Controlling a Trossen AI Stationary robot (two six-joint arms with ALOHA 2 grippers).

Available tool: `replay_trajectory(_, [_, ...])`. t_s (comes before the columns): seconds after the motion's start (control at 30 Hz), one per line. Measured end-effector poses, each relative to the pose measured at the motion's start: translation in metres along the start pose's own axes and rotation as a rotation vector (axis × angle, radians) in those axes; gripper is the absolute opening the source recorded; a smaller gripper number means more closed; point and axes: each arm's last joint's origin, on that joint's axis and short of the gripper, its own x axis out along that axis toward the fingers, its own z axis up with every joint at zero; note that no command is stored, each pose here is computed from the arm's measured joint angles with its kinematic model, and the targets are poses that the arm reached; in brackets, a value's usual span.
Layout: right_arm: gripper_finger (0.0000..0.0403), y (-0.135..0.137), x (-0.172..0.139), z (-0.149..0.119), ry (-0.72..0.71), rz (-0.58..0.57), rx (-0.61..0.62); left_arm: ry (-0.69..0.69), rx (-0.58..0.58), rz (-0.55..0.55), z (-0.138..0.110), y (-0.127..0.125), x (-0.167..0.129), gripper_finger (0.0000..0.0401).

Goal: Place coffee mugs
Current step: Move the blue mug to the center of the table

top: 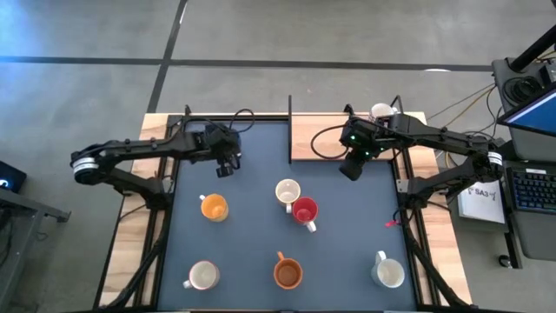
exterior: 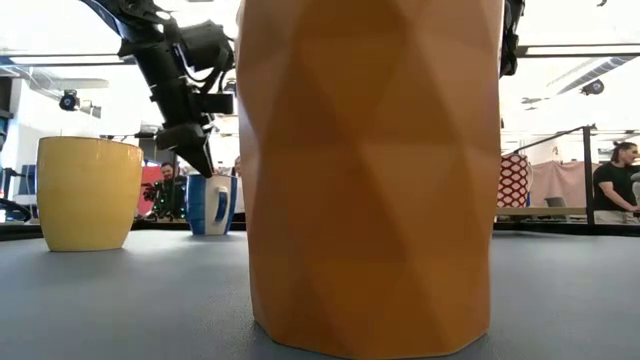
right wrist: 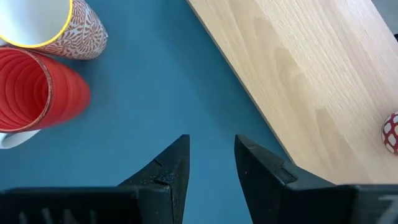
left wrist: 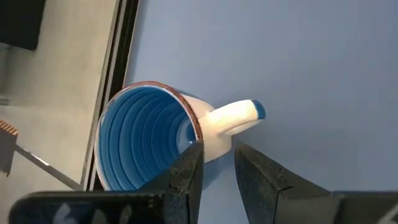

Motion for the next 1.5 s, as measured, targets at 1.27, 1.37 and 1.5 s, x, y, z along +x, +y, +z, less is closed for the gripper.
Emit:
replay_trajectory(1.27, [0.0096,0.000,0.000,0.000,0.000,0.000,0.003,-0.003,-0.152,-0.175,-0.012,0.017,0.008,0.0004])
replay_trajectory(1.37, [0.0093,0.000,0.000,0.000,0.000,0.000,0.003,-0.030,-0.183,-0.237,-0.010,0.014,0.007,0.0003])
replay_trajectory(1.5, [0.0095,0.000,0.000,0.000,0.000,0.000,0.003,-0.069,-0.219,-0.321,-0.003,0.003,0.002,0.0002])
